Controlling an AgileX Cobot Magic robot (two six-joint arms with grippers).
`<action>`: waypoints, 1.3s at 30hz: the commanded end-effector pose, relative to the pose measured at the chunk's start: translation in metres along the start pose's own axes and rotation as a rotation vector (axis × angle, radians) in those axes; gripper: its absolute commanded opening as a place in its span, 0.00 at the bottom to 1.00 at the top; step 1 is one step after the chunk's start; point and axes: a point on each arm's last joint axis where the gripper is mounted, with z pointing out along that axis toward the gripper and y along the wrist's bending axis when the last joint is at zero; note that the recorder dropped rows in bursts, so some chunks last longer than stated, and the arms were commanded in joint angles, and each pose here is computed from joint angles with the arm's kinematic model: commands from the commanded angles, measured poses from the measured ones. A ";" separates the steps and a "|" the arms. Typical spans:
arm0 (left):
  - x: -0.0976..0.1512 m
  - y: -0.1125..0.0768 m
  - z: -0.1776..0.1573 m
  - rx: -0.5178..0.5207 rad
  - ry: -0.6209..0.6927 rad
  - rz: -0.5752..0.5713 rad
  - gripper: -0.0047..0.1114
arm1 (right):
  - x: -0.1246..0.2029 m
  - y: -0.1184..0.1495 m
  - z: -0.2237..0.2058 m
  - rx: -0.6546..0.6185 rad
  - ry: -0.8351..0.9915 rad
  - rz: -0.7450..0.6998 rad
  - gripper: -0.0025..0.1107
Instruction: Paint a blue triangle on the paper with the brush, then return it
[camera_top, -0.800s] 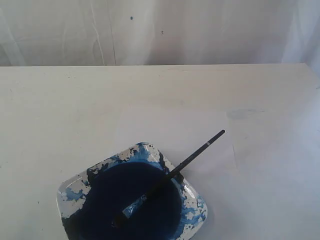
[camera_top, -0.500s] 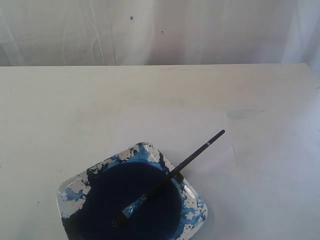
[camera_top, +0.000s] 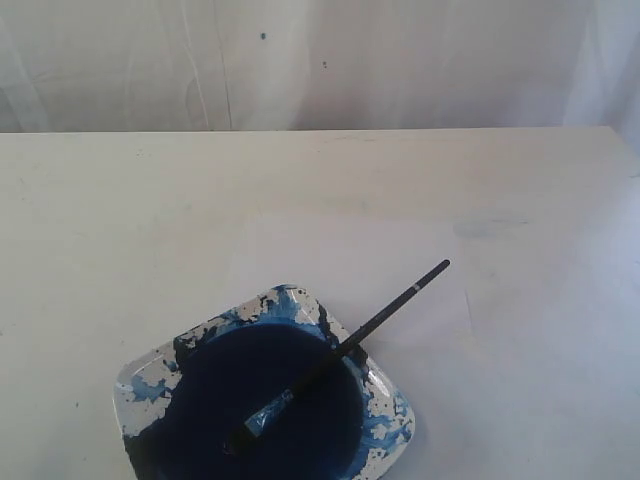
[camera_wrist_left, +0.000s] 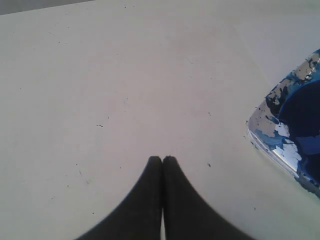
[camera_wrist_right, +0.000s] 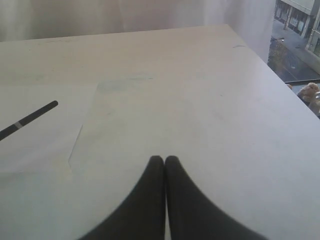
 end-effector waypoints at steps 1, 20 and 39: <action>0.001 -0.001 0.000 0.009 -0.003 -0.005 0.04 | -0.002 0.000 -0.001 -0.001 -0.022 -0.005 0.02; -0.002 0.000 0.000 0.004 -0.030 -0.005 0.04 | -0.002 0.000 -0.001 -0.001 -0.022 -0.005 0.02; -0.039 0.007 -0.010 -0.071 -0.463 -0.019 0.04 | -0.002 0.000 -0.001 -0.001 -0.022 -0.005 0.02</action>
